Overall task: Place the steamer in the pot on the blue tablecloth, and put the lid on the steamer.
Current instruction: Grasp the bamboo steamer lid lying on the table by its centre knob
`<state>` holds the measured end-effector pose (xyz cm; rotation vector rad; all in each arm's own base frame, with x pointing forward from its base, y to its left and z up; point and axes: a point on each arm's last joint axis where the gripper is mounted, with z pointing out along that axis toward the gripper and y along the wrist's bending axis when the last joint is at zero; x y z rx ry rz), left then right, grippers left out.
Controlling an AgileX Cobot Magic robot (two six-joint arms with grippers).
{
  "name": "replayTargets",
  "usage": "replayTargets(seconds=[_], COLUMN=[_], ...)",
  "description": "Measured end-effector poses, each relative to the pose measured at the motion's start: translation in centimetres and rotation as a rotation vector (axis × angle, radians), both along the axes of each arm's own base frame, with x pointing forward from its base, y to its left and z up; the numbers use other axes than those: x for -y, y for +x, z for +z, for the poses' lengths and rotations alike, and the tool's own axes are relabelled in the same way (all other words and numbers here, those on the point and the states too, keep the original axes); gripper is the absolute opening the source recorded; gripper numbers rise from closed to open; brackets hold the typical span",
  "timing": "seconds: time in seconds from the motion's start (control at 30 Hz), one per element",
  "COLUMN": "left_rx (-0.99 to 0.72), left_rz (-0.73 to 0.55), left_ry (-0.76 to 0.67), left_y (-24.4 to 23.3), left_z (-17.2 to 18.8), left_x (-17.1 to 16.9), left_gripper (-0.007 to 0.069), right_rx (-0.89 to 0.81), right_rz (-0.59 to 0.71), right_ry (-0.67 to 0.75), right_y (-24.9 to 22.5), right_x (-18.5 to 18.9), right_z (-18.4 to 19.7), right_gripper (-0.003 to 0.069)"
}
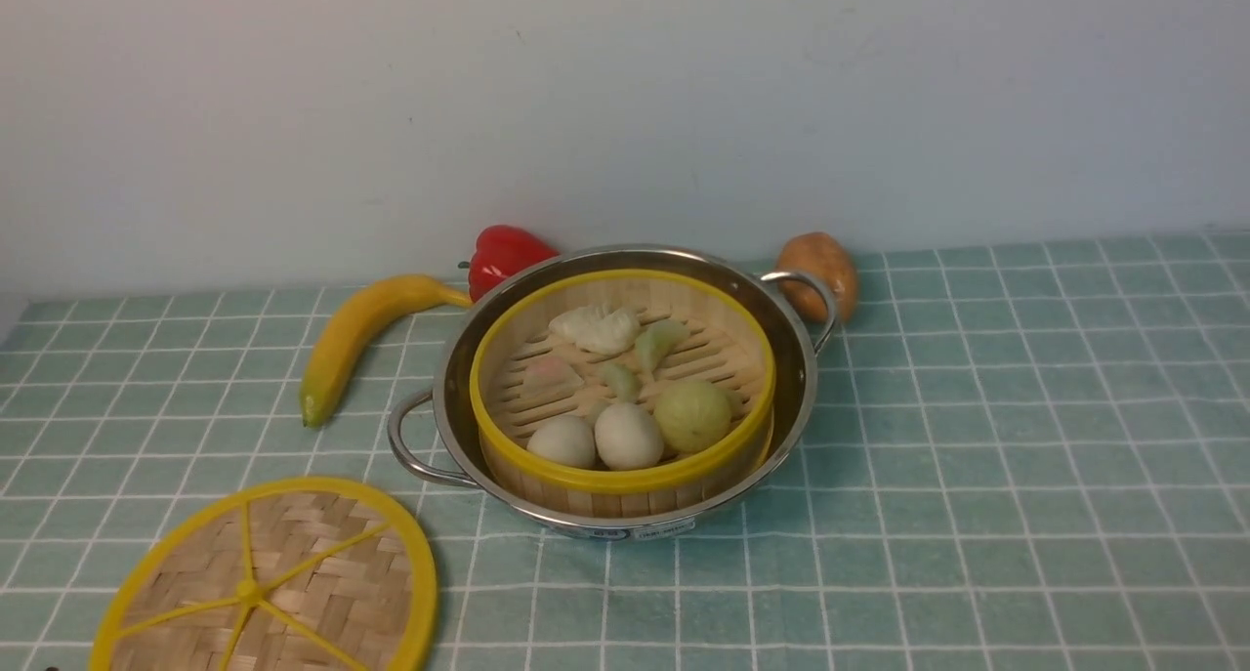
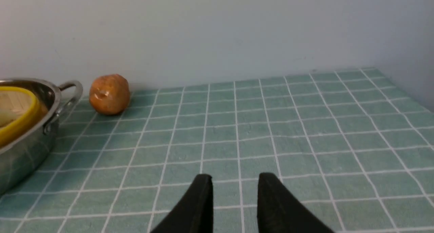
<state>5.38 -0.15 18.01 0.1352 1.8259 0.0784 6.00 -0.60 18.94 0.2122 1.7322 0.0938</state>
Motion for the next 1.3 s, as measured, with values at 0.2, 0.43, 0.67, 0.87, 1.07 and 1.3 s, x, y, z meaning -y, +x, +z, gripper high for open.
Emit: replayTargets(seconds=[0.2,0.43,0.67,0.87,1.07,1.3], left_rx=[0.000,0.000,0.000,0.000,0.019,0.176], left_rz=[0.000,0.000,0.000,0.000,0.000,0.011], left_ry=[0.000,0.000,0.000,0.000,-0.010,-0.195], left_y=[0.0,0.0,0.0,0.0,0.0,0.3], left_z=[0.0,0.0,0.0,0.0,0.2,1.6], left_x=[0.0,0.0,0.0,0.0,0.0,0.2], left_gripper=[0.0243,0.0243,0.0243,0.0243,0.0243,0.0243], right_rx=[-0.014,-0.014,-0.014,-0.014,-0.014,-0.014], right_rz=[-0.005,-0.005,-0.005,-0.005,-0.005,-0.005], right_ry=[0.022,0.022,0.022,0.022,0.022,0.021], right_y=[0.0,0.0,0.0,0.0,0.0,0.0], right_x=[0.0,0.0,0.0,0.0,0.0,0.0], right_z=[-0.1,-0.1,-0.1,-0.1,-0.1,-0.1], right_gripper=[0.0231,0.0239,0.0240,0.0240,0.0240,0.0240])
